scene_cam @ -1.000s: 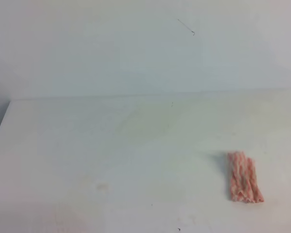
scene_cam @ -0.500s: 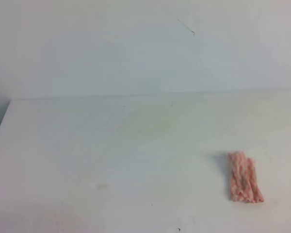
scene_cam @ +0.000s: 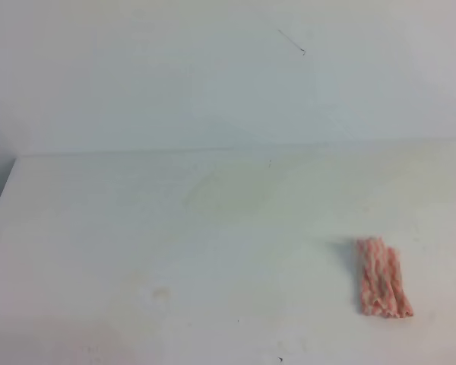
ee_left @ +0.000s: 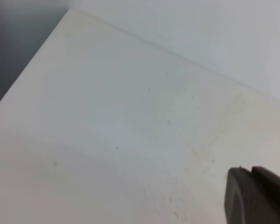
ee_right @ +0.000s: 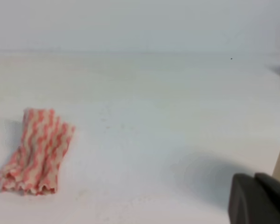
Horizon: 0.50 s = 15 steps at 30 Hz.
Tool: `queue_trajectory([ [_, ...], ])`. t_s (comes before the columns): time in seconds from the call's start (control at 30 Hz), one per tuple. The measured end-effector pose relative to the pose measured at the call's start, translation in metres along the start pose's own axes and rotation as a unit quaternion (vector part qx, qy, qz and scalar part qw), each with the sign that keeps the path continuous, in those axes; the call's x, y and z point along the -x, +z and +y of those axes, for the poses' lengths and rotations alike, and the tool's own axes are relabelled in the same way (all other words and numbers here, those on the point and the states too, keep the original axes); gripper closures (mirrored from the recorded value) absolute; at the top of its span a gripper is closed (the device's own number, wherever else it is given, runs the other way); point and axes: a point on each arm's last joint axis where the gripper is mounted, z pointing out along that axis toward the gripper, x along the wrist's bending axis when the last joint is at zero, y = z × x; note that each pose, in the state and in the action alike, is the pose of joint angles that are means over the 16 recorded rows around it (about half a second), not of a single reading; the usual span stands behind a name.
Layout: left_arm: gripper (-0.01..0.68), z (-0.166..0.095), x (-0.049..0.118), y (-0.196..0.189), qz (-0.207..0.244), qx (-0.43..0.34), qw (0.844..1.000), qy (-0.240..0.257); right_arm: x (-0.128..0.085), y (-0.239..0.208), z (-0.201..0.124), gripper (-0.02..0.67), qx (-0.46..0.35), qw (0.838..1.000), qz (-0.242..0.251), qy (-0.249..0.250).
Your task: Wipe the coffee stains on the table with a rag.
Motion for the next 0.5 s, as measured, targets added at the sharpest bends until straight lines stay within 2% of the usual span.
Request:
queue_trajectory([
  [0.5, 0.672, 0.0, 0.0, 0.0, 0.0, 0.0, 1.0, 0.0, 0.0, 0.0, 0.0, 0.653, 0.0, 1.0, 0.0, 0.001],
])
